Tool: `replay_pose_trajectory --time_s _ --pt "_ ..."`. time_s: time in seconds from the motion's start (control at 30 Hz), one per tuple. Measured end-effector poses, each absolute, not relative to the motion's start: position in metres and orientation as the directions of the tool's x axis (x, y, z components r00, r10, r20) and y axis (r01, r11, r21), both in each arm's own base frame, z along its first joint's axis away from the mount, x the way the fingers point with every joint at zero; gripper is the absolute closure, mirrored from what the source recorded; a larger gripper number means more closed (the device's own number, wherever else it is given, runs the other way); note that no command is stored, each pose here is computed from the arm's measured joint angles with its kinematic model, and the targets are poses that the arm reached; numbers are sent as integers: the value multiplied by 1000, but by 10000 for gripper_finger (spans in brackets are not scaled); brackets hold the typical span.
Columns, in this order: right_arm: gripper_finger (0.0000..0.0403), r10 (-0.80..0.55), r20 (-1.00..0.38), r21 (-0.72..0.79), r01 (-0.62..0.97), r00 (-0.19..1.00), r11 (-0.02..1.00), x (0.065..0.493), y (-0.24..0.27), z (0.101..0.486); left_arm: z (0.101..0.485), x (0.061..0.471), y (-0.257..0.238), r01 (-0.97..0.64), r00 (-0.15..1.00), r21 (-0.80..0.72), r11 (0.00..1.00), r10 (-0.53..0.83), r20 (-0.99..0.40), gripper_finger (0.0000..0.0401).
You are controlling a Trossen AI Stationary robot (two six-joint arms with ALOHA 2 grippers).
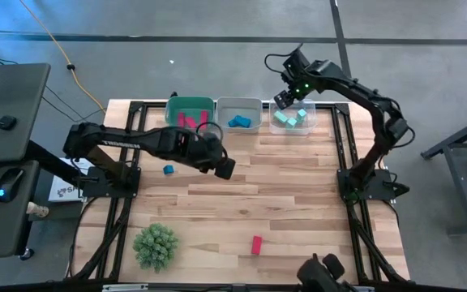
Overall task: Sort & place blocks by color
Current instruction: Put the red block into the green bin
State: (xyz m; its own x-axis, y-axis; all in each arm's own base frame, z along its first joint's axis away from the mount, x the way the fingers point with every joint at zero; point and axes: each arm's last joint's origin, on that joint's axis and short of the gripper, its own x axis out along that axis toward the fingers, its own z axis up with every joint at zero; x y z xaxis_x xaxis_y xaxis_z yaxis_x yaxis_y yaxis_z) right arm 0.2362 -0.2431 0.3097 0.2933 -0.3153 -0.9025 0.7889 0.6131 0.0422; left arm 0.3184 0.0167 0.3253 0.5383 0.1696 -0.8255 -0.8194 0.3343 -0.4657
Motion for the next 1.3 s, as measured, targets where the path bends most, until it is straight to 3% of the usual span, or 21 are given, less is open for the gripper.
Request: replay_pose_trajectory --time_s 0.2,0.57,0.97,1.3 --pt "197 -256 -902 121 771 348 625 235 -216 328 326 320 -10 -786 564 -472 400 150 -812 194" --pt "197 -89 -931 143 579 353 803 250 -128 347 323 311 -39 -779 513 -388 493 146 -846 194" --pt "197 118 -932 216 264 342 940 271 -51 347 320 299 -80 -773 490 -386 504 86 -868 194" --pt "181 167 -912 168 -30 375 985 282 5 349 320 291 -107 -784 495 -426 452 42 -868 194"
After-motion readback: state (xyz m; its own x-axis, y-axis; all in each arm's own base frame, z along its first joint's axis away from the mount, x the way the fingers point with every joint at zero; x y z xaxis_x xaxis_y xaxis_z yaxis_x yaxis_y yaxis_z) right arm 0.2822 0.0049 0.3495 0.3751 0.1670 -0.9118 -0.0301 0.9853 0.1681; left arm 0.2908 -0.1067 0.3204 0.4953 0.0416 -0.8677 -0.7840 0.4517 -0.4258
